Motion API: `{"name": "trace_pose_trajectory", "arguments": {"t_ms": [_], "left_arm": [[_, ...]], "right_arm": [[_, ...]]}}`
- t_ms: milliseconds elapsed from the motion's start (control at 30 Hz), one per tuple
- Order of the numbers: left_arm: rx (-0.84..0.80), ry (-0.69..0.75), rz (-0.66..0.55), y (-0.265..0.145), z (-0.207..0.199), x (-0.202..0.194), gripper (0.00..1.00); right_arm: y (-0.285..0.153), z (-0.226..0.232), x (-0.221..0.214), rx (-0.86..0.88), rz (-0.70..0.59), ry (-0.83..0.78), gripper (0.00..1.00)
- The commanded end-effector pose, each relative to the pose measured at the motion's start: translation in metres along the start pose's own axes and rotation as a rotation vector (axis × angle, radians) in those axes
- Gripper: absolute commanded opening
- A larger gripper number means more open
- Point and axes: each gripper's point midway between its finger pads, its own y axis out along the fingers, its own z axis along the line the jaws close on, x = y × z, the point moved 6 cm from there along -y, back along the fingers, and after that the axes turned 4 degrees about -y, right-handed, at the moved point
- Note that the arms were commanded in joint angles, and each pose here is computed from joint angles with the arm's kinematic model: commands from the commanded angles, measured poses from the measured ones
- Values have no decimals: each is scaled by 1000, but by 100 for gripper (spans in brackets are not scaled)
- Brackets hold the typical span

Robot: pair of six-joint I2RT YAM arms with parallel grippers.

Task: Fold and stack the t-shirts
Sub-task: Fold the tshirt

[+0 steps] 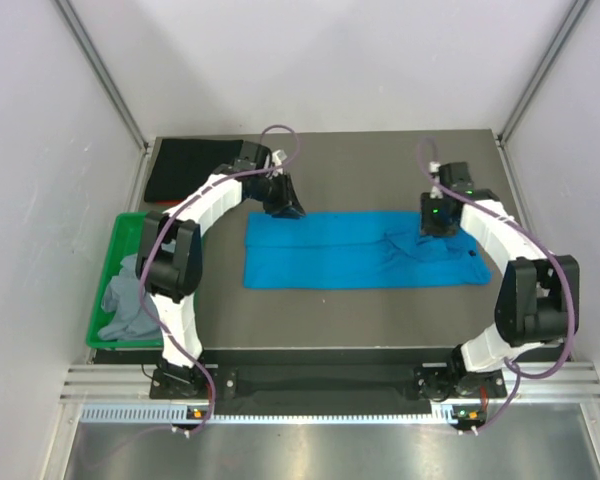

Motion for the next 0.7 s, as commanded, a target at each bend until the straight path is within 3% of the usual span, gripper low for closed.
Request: {"name": "trace_pose_trajectory", "arguments": {"t_ms": [0,233,667], "left_arm": [[75,-91,-41,0,33,24,31],[172,-151,-54,16,80,41,31],[324,-206,-41,34,128,37,30]], "right_arm": [[9,-30,21,31,-104,226,40],[28,-86,34,-8,-189,440,48],[59,-129,35,42,-264,605,40]]}}
